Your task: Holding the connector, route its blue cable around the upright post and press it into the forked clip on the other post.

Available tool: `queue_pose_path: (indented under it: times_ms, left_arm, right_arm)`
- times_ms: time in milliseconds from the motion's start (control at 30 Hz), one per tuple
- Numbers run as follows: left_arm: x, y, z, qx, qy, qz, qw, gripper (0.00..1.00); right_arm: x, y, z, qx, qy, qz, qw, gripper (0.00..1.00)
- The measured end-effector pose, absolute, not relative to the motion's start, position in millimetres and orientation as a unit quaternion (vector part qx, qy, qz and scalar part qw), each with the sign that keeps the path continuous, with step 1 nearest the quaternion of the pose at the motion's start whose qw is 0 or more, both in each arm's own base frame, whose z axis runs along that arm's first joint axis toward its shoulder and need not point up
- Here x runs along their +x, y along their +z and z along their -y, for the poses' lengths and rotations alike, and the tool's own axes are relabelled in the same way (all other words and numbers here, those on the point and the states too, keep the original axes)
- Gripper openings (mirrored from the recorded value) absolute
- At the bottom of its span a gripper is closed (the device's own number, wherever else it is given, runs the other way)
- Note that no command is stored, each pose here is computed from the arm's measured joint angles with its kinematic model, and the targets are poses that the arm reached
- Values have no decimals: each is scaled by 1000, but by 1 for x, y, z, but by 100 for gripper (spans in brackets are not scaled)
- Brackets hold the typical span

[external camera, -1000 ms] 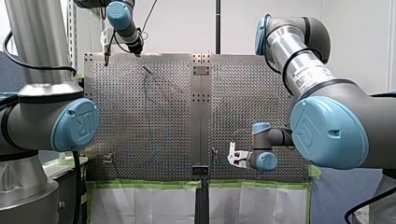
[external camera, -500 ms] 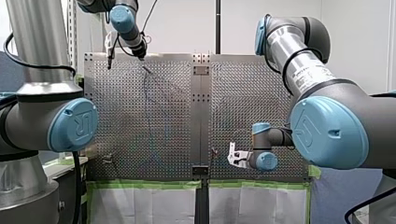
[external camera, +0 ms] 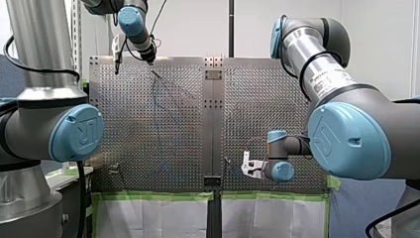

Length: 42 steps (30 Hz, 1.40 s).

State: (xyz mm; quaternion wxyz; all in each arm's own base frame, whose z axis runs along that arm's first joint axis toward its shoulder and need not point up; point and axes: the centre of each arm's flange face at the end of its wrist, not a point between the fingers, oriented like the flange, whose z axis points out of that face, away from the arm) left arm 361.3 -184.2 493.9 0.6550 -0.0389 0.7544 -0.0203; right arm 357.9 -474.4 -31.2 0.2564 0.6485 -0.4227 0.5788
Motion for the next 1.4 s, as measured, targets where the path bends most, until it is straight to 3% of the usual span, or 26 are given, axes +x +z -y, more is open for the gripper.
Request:
queue_pose_path:
  times_ms: [1000,1400]
  left_arm:
    - [343,489,168,-80,97,-772,623,100]
    - [341,489,167,-88,103,-770,623,100]
  right_arm:
    - [358,-31,474,649,578,423,256,0]
    - [358,-31,474,650,577,423,256,0]
